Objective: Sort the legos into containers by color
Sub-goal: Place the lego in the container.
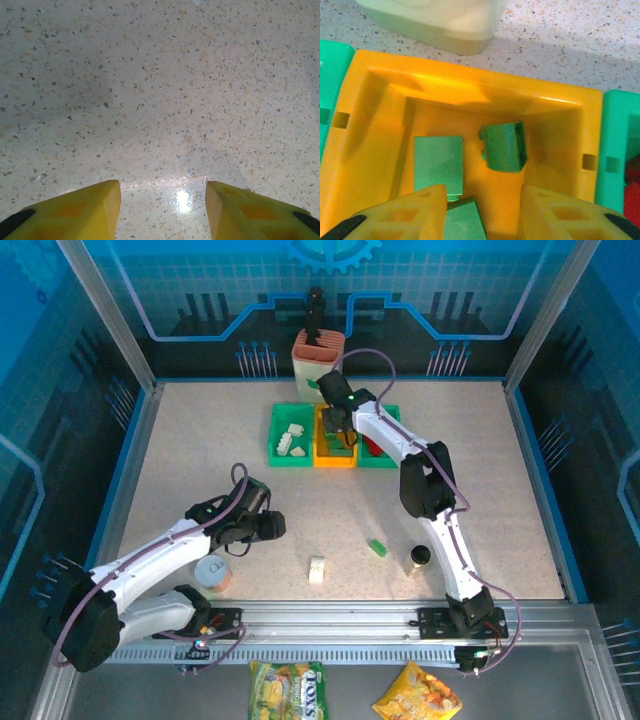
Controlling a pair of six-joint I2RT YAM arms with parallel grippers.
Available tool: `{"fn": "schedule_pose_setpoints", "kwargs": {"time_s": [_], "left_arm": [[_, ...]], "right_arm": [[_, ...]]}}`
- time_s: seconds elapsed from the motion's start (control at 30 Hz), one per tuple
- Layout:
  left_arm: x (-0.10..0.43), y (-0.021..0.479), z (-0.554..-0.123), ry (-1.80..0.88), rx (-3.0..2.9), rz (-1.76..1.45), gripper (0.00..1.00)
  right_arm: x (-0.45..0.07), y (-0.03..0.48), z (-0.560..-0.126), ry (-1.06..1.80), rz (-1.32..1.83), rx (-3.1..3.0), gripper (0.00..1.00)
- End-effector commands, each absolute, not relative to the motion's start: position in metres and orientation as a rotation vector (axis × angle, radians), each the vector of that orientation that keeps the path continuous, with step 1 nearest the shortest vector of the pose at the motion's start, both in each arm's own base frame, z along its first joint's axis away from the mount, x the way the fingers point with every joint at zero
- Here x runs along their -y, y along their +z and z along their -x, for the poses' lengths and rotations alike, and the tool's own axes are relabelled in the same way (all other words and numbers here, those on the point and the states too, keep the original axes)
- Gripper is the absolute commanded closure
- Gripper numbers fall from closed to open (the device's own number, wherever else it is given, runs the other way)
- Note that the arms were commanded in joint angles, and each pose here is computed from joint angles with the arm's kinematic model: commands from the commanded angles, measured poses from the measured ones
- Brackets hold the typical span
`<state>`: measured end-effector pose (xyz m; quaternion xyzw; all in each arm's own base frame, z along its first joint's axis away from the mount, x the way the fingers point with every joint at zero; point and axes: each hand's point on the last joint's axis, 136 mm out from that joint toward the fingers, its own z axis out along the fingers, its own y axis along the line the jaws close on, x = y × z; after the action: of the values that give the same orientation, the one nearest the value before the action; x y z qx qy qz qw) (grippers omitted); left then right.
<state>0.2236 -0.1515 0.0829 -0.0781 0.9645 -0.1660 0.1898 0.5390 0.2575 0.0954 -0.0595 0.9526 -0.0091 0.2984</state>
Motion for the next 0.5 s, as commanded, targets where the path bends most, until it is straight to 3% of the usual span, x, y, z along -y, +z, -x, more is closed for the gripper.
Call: {"fn": "schedule_pose_setpoints", "kwargs": {"time_s": [0.0, 0.47], "left_arm": [[0.156, 0.081, -0.224, -0.502, -2.73, 0.226, 0.51], [0.179, 0.077, -0.226, -0.478, -2.785, 0.138, 0.51]], "right_arm": [[-0.253, 0.133, -0.534, -0.025, 0.134, -2.477, 0.56], [-0.244, 0.171, -0.493, 0.077, 0.106, -2.442, 0.55]]}}
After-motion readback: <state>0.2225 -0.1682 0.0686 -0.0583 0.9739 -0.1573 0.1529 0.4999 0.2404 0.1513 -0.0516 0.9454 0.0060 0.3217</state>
